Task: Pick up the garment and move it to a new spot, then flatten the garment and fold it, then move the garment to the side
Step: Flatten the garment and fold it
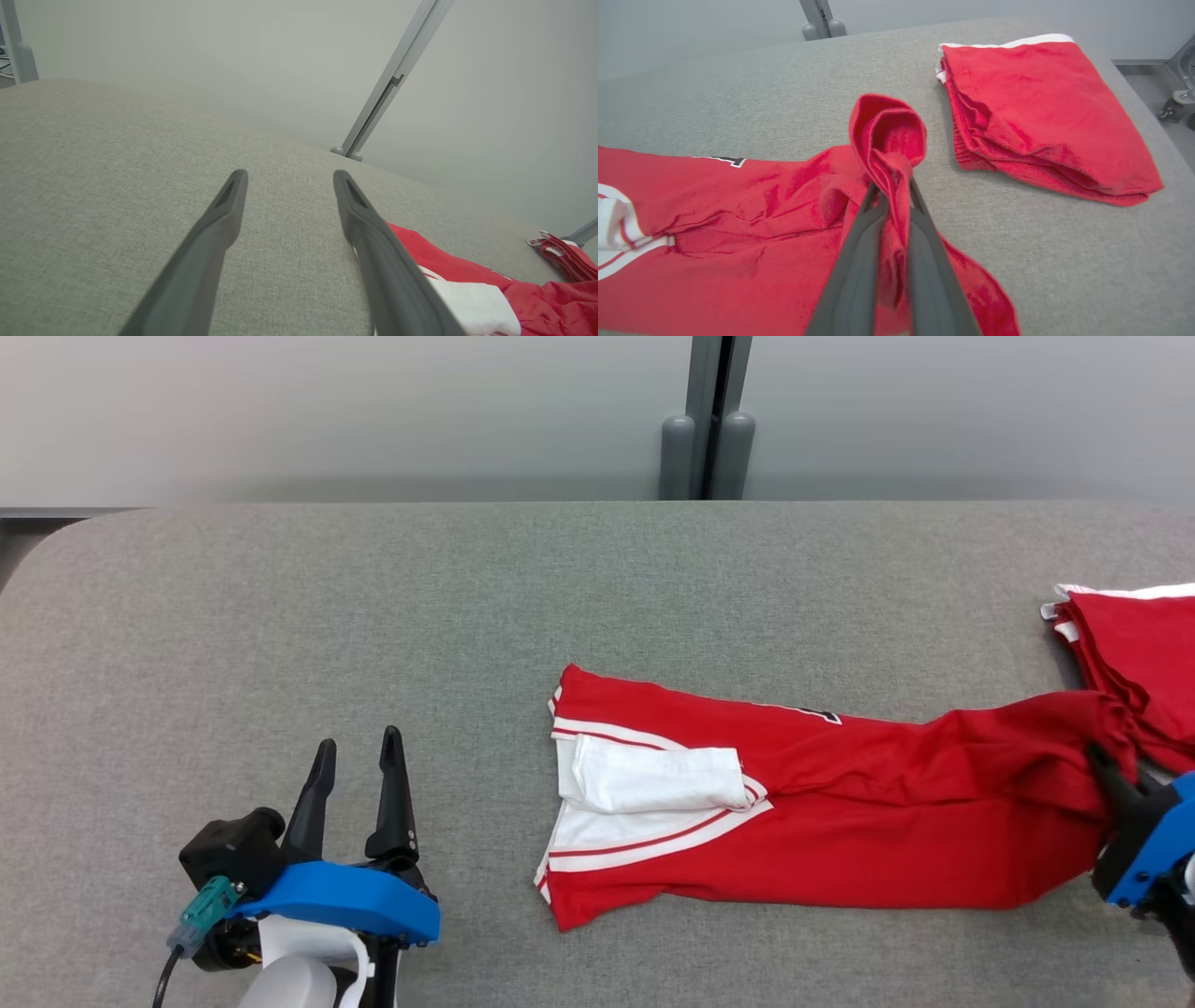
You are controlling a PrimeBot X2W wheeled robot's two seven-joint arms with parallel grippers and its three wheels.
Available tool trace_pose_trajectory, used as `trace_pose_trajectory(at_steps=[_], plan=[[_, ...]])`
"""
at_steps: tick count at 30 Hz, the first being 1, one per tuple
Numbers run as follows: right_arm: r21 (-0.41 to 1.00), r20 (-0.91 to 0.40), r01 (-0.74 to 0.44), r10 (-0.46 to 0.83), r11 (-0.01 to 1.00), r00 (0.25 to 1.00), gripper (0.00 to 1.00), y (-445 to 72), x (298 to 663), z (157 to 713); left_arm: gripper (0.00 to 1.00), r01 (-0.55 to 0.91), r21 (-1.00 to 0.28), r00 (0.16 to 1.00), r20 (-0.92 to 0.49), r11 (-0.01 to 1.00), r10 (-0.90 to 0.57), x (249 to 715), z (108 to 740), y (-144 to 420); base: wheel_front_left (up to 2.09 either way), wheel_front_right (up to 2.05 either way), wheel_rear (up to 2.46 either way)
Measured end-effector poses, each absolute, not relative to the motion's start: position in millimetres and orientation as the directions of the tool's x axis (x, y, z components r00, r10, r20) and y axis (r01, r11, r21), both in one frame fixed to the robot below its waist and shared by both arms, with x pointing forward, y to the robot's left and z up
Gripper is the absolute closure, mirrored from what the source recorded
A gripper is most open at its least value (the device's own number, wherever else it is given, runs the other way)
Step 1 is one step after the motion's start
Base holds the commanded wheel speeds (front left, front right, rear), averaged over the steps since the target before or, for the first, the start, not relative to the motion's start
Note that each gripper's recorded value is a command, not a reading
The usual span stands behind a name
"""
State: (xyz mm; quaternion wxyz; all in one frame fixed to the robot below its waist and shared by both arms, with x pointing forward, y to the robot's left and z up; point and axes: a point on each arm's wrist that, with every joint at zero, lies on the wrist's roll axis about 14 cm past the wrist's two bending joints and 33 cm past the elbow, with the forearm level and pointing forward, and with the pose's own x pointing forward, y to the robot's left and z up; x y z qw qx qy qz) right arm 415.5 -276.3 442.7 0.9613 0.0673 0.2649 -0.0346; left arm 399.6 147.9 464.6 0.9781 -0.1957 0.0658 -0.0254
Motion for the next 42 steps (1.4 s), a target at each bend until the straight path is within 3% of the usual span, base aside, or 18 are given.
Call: trace_pose_trajectory(at_steps=[8,18,33,34,35,36,37,42], plan=[[0.309,-0.411,-0.146,0.271,0.94,0.871,1.0,-170.9,430.3,476.4,0.0,-0.014,-0.383,0.992,-0.124,0.924,-0.037,385.5,466.2,162.0,0.0,0.0,0.0],[0.49,-0.305,-0.365,0.548,0.792,0.779,1.0,-48.3,433.2,493.5,0.0,-0.074,-0.386,0.992,-0.127,0.919,0.026,368.3,467.3,181.4,0.0,0.0,0.0],[0.649,-0.337,-0.359,0.677,0.671,0.655,1.0,38.5,441.2,440.7,0.0,-0.154,-0.395,0.983,-0.152,0.906,0.101,364.1,456.2,200.0,0.0,0.0,0.0],[0.648,-0.347,-0.356,0.677,0.673,0.649,0.67,41.0,441.1,436.2,0.0,-0.155,-0.395,0.983,-0.151,0.906,0.102,365.0,456.2,200.5,0.0,0.0,0.0],[0.644,-0.361,-0.354,0.677,0.678,0.641,0.52,42.9,440.6,431.2,0.0,-0.156,-0.394,0.983,-0.153,0.906,0.103,365.4,455.6,200.8,0.0,0.0,0.0],[0.641,-0.373,-0.355,0.681,0.68,0.63,0.08,45.5,438.9,426.9,0.0,-0.157,-0.395,0.983,-0.154,0.905,0.103,365.4,454.6,200.8,0.0,0.0,0.0],[0.645,-0.377,-0.353,0.684,0.678,0.624,0.0,47.8,438.1,424.8,0.0,-0.158,-0.395,0.982,-0.157,0.905,0.103,365.4,453.5,200.7,0.0,0.0,0.0],[0.646,-0.355,-0.384,0.704,0.66,0.615,0.0,59.4,436.9,429.5,0.0,-0.15,-0.397,0.982,-0.165,0.906,0.09,368.2,449.9,196.3,0.0,0.0,0.0]])
